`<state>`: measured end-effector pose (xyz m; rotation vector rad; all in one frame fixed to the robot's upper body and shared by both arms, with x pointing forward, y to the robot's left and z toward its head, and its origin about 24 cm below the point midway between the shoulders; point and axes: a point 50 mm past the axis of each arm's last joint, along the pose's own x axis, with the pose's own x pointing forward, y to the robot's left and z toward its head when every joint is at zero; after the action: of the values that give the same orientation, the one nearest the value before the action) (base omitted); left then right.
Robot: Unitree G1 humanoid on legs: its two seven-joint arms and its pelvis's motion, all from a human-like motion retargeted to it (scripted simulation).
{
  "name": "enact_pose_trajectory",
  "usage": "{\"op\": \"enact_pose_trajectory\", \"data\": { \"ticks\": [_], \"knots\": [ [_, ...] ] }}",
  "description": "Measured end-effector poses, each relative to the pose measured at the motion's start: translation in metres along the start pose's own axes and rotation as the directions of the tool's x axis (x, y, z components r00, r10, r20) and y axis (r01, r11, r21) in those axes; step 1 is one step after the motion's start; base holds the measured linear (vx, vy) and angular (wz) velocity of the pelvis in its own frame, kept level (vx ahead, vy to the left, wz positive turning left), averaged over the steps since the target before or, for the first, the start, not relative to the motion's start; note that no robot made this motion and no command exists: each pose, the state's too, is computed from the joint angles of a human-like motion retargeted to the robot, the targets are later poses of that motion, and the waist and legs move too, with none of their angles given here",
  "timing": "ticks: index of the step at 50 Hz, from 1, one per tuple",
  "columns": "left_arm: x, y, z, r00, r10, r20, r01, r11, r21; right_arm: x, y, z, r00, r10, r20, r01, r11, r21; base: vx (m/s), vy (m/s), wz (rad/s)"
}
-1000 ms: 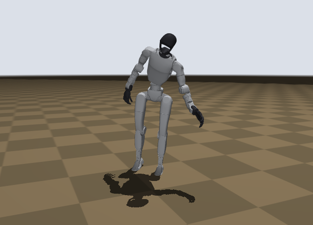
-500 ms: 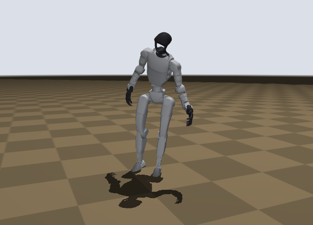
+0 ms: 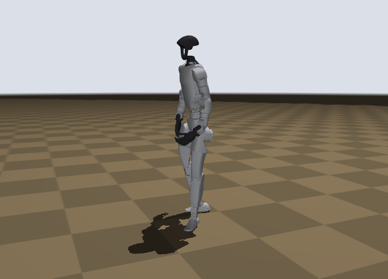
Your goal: Walk run
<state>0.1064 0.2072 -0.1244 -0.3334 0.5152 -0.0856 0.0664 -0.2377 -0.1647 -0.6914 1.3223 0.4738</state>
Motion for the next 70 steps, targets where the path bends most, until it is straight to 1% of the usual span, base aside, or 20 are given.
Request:
{"op": "enact_pose_trajectory", "data": {
  "ticks": [6, 12, 17, 20, 24, 28, 32, 36, 41, 47, 53, 55, 57, 60, 65, 70],
  "knots": [
    [0.019, -0.018, 0.011, 0.991, -0.136, 0.009, 0.135, 0.990, 0.029, 0.001, 0.006, 0.000, 1.000, -0.007, -0.021, 0.007, 1.000, 0.001, -0.24, -0.47, -1.89],
    [0.032, -0.021, 0.021, 0.980, -0.199, 0.029, 0.199, 0.980, -0.013, 0.002, 0.026, -0.008, 0.998, 0.018, -0.066, -0.011, 0.994, 0.110, -0.21, -0.61, -1.37],
    [0.048, -0.028, 0.036, 0.963, -0.266, 0.053, 0.267, 0.963, -0.022, 0.000, 0.033, -0.022, 0.994, 0.011, -0.106, 0.010, 0.979, 0.202, -0.12, -0.46, -2.08],
    [0.057, -0.036, 0.043, 0.952, -0.300, 0.065, 0.301, 0.953, -0.022, -0.002, 0.031, -0.032, 0.990, 0.025, -0.138, 0.007, 0.974, 0.226, 0.03, -0.38, -2.03],
    [0.065, -0.048, 0.054, 0.938, -0.326, 0.115, 0.327, 0.945, 0.009, -0.003, 0.017, -0.032, 0.990, -0.004, -0.144, 0.032, 0.981, 0.193, 0.05, -0.24, -1.98],
    [0.071, -0.061, 0.064, 0.932, -0.311, 0.187, 0.318, 0.948, -0.009, -0.002, -0.004, -0.019, 0.993, -0.065, -0.103, 0.081, 0.985, 0.151, 0.17, -0.23, -1.84],
    [0.074, -0.071, 0.073, 0.928, -0.263, 0.265, 0.282, 0.959, -0.036, 0.000, -0.020, 0.000, 0.992, -0.114, -0.046, 0.118, 0.987, 0.109, 0.30, -0.21, -1.72],
    [0.074, -0.080, 0.078, 0.923, -0.220, 0.315, 0.251, 0.966, -0.064, 0.001, -0.024, 0.012, 0.990, -0.139, -0.020, 0.140, 0.983, 0.121, 0.47, -0.16, -1.57],
    [0.070, -0.088, 0.068, 0.930, -0.216, 0.298, 0.261, 0.958, -0.119, 0.003, -0.004, 0.006, 0.994, -0.100, -0.039, 0.106, 0.973, 0.206, 0.65, -0.21, -0.94],
    [0.052, -0.081, 0.049, 0.945, -0.190, 0.266, 0.238, 0.957, -0.163, 0.001, 0.032, -0.017, 0.993, 0.010, -0.119, 0.019, 0.972, 0.235, 0.73, -0.16, -0.77],
    [0.048, -0.068, 0.050, 0.952, -0.192, 0.240, 0.225, 0.967, -0.119, -0.003, 0.054, -0.032, 0.984, 0.108, -0.145, -0.069, 0.966, 0.249, 0.67, -0.15, -0.91],
    [0.050, -0.064, 0.056, 0.949, -0.187, 0.255, 0.217, 0.971, -0.095, -0.003, 0.055, -0.034, 0.980, 0.119, -0.162, -0.079, 0.969, 0.233, 0.67, -0.09, -1.29],
    [0.053, -0.061, 0.062, 0.945, -0.181, 0.272, 0.214, 0.972, -0.096, -0.004, 0.056, -0.038, 0.977, 0.095, -0.189, -0.049, 0.971, 0.235, 0.57, 0.01, -0.68],
    [0.058, -0.061, 0.071, 0.937, -0.175, 0.304, 0.217, 0.970, -0.111, -0.005, 0.063, -0.041, 0.975, 0.071, -0.210, -0.008, 0.957, 0.289, 0.49, -0.06, -0.21],
    [0.063, -0.062, 0.091, 0.915, -0.146, 0.377, 0.182, 0.981, -0.063, -0.010, 0.086, -0.050, 0.964, 0.153, -0.216, -0.061, 0.922, 0.384, 0.55, -0.14, 0.18],
    [0.071, -0.072, 0.111, 0.889, -0.120, 0.441, 0.159, 0.986, -0.050, -0.019, 0.106, -0.068, 0.932, 0.242, -0.271, -0.103, 0.892, 0.441, 0.55, -0.14, 0.36]
  ]
}}
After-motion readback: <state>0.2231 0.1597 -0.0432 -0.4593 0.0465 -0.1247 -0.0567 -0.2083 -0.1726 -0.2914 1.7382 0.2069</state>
